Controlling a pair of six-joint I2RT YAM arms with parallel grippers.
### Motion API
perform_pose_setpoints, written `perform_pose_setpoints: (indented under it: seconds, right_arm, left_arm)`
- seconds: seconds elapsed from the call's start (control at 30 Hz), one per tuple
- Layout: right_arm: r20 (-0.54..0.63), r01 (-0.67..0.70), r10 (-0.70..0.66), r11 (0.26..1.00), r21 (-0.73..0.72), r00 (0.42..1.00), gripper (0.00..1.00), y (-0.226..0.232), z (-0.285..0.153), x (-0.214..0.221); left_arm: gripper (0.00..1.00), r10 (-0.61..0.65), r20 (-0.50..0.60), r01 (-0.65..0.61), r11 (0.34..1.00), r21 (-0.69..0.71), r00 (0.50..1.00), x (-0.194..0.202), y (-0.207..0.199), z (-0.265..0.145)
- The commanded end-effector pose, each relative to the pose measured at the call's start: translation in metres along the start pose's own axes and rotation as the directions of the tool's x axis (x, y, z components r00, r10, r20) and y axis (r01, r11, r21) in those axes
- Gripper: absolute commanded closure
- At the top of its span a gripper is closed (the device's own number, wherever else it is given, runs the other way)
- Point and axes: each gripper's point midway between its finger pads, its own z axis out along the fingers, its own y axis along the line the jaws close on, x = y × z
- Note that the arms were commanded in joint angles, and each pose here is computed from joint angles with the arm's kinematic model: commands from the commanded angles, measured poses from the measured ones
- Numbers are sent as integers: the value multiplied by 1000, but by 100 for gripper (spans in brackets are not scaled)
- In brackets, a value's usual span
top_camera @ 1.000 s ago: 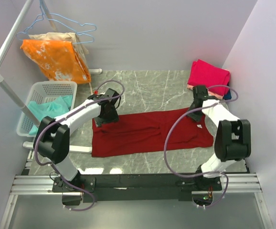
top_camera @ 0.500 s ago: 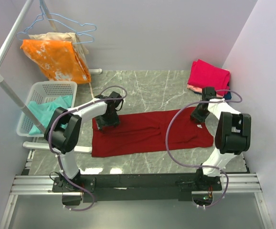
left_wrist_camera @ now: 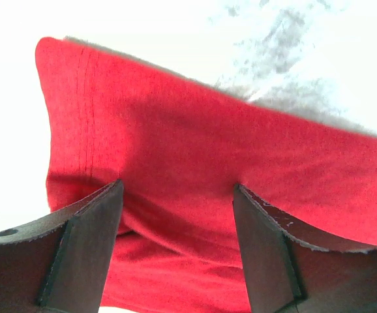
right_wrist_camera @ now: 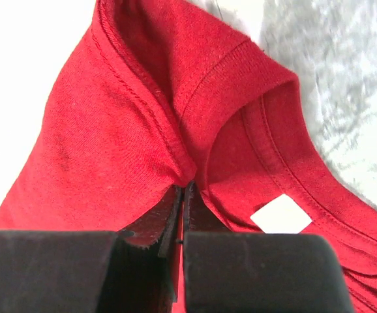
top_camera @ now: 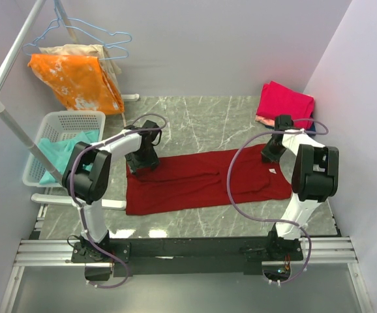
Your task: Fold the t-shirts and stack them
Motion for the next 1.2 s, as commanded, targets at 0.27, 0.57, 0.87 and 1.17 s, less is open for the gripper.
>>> perform_pose_setpoints:
  seconds: [0.27, 0.57, 0.87, 1.17]
  right_arm:
    - [144, -7, 16, 998, -63, 989, 100, 28, -20, -54]
    - [172, -22, 37, 996, -89, 984, 54, 26, -47, -49]
    - [204, -54, 74, 993, -101, 976, 51, 0, -82, -15]
    - [133, -11, 31, 989, -150, 991, 57, 17, -69, 2]
  left_arm:
    - [27, -8, 5, 8, 999, -35, 1000, -22, -2, 11]
    - [27, -2, 31, 3, 999, -33, 1000, -31, -2, 3]
    - [27, -6, 67, 7, 1000, -9, 998, -36, 0, -12]
    - [27, -9, 77, 11, 1000, -18, 997, -37, 3, -6]
